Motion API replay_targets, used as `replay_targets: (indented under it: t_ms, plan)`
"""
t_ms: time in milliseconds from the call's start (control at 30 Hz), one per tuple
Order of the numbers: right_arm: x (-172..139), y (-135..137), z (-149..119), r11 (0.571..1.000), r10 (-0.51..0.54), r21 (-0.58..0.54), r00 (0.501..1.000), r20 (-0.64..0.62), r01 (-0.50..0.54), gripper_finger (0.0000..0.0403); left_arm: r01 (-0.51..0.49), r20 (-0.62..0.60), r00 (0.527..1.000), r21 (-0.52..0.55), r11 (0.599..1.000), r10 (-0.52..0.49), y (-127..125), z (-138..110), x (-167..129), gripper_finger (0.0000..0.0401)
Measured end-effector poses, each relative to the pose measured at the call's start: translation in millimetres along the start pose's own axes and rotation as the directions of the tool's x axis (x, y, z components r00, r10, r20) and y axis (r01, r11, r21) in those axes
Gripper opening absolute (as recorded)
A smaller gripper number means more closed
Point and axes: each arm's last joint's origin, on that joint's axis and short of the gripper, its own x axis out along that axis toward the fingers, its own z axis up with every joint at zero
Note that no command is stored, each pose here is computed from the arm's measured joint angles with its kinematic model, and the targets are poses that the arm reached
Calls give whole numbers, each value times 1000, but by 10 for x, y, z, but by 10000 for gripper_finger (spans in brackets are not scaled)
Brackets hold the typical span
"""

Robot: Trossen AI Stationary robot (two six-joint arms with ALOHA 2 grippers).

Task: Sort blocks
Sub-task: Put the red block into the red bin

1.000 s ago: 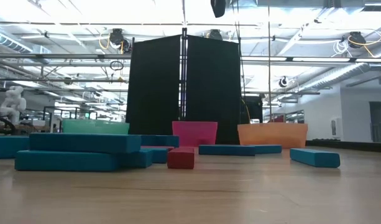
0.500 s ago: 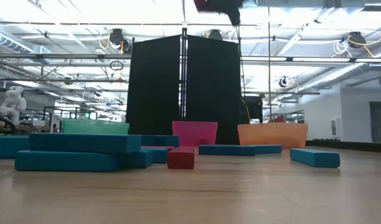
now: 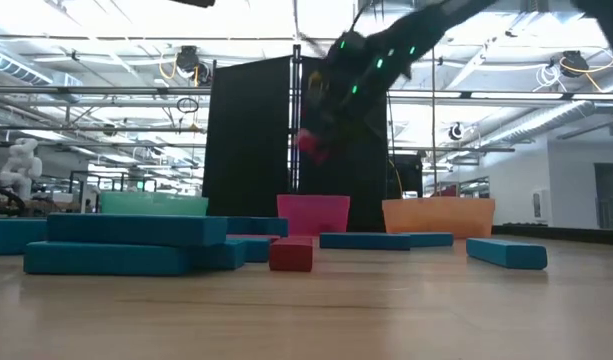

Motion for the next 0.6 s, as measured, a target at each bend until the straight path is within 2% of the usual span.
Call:
replay_targets:
  t_ms: [167, 333, 500, 600]
  plan:
    - [350, -219, -21, 996, -39, 71, 997, -67, 44, 36, 5, -26, 1000, -20, 1000, -6, -6, -32, -1, 190]
    - [476, -380, 87, 991, -79, 103, 992, -100, 90, 36, 5, -25, 1000, -27, 1000, -6, -6, -31, -1, 190]
    - [660, -469, 104, 985, -114, 109, 975, -192, 137, 36, 4, -25, 1000, -44, 999, -5, -6, -30, -1, 190]
    - [752, -457, 97, 983, -130, 92, 958, -255, 158, 60, 4, -25, 1000, -45, 999, -5, -6, -30, -1, 190]
